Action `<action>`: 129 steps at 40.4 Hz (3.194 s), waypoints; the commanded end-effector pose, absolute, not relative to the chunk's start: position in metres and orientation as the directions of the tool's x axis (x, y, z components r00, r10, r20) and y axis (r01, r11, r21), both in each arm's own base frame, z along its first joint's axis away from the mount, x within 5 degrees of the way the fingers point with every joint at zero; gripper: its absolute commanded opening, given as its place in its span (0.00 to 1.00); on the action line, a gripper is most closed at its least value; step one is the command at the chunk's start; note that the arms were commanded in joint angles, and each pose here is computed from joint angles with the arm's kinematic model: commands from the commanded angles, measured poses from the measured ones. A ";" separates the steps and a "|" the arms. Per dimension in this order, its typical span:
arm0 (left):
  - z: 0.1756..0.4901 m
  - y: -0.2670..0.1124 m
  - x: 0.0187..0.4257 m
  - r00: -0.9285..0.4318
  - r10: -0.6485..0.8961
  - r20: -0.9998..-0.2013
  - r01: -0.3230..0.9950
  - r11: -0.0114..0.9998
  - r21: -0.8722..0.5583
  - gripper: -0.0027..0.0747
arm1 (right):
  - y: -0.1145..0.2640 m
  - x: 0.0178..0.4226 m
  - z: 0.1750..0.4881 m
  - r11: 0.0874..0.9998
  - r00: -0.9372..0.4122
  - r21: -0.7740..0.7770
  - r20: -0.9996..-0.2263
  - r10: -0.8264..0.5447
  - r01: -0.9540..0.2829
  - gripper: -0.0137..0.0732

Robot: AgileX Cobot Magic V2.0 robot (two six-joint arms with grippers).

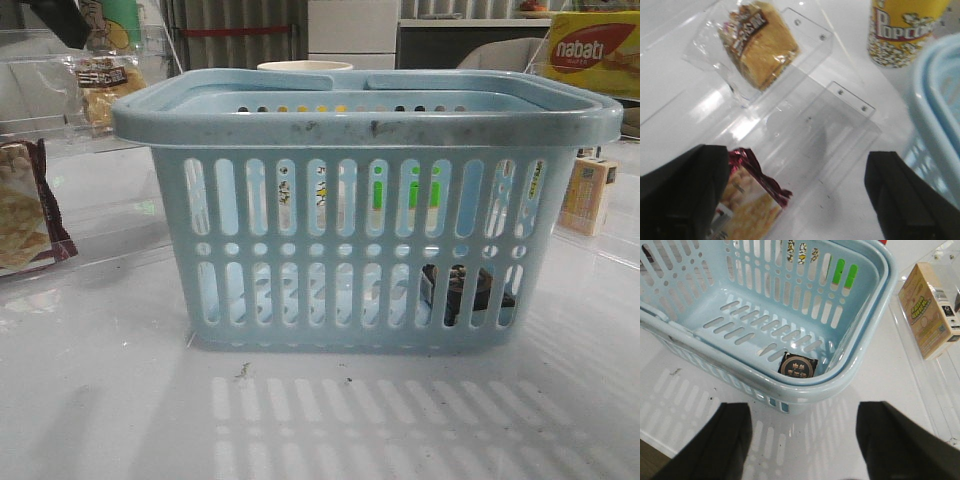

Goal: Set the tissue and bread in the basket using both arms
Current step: 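Reach the left gripper to the bread bag on the shelf and grasp it, then carry the bread bag over the basket and release it with the left gripper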

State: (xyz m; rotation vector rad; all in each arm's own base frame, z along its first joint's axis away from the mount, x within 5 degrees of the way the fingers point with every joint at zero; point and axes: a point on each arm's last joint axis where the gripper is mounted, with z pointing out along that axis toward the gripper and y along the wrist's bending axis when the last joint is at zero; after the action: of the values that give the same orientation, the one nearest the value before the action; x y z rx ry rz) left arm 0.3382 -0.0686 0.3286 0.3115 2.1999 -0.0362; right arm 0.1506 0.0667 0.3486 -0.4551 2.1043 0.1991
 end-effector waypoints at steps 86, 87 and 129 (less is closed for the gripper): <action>0.437 -0.175 0.302 -0.356 0.304 -0.884 0.569 0.820 0.053 0.15 | 0.067 0.153 0.365 0.916 -0.397 -0.056 -0.889 -0.227 -0.398 0.79; 0.434 -0.181 0.302 -0.357 0.313 -0.880 0.584 0.810 0.052 0.15 | 0.067 0.153 0.365 0.916 -0.397 -0.056 -0.889 -0.227 -0.398 0.79; 0.436 -0.150 0.189 -0.292 0.363 -0.885 0.686 0.724 0.070 0.67 | 0.067 0.153 0.365 0.916 -0.397 -0.056 -0.889 -0.227 -0.398 0.79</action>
State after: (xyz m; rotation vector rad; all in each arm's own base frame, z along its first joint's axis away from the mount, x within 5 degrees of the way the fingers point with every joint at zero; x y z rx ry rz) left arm 0.2157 -0.1682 0.4151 0.8654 2.0441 -0.3511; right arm 0.1506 0.0667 0.3486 -0.4551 2.1043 0.1991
